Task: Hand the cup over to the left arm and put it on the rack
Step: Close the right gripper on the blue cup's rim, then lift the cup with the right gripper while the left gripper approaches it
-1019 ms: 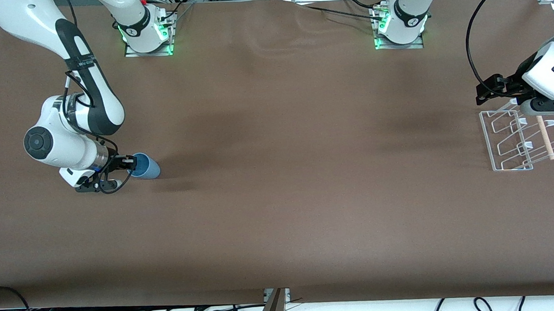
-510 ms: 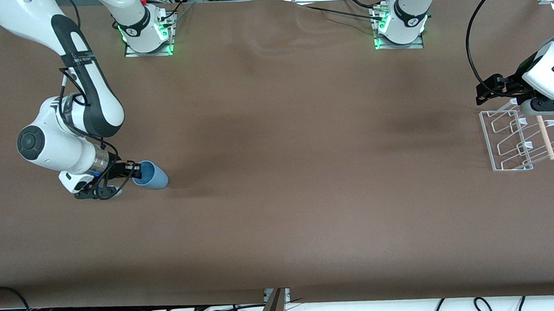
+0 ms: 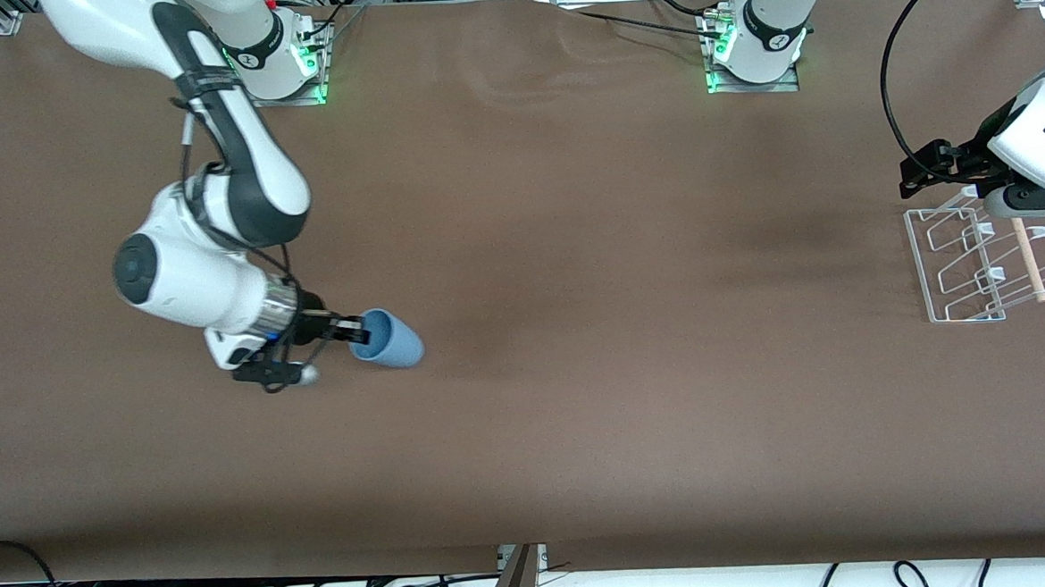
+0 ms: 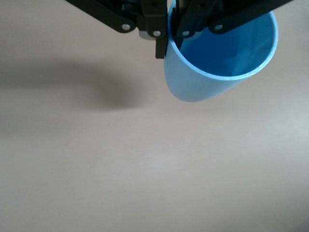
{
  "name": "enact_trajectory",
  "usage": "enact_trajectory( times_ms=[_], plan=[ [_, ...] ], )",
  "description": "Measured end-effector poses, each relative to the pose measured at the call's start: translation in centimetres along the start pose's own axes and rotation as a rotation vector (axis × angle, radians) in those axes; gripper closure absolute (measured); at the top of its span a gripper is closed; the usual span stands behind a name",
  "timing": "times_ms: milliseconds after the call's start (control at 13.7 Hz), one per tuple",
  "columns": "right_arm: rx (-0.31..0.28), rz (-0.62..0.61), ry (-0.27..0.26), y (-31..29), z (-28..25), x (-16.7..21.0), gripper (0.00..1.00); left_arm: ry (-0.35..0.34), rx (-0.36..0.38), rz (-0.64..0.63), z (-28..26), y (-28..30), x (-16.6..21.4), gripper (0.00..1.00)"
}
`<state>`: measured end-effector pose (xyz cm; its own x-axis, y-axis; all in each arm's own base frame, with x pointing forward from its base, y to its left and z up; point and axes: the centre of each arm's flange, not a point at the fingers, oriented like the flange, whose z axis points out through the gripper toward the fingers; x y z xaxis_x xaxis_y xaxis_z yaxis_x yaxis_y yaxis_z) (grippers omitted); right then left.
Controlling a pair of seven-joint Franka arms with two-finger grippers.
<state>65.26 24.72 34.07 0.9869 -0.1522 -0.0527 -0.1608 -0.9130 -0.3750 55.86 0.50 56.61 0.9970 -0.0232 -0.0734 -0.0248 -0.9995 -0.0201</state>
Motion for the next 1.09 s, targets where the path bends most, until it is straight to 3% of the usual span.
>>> enact_trajectory(
  times_ms=[437,655,947,1092],
  plan=[
    [0.121,0.143,-0.029,-9.9,3.4,-0.7,0.96,-0.011,-0.016,-0.037,0.6,-2.0,0.2,0.0],
    [0.176,0.147,-0.039,-12.9,3.4,-1.7,0.96,-0.014,-0.036,-0.038,0.8,-1.7,0.3,0.0],
    [0.198,0.164,-0.039,-15.6,3.8,-3.5,0.96,-0.065,-0.216,-0.067,3.1,-1.2,1.3,0.0],
    [0.214,0.165,-0.032,-17.3,4.3,-4.7,0.96,-0.086,-0.35,-0.026,5.0,-0.3,2.3,0.0]
  ],
)
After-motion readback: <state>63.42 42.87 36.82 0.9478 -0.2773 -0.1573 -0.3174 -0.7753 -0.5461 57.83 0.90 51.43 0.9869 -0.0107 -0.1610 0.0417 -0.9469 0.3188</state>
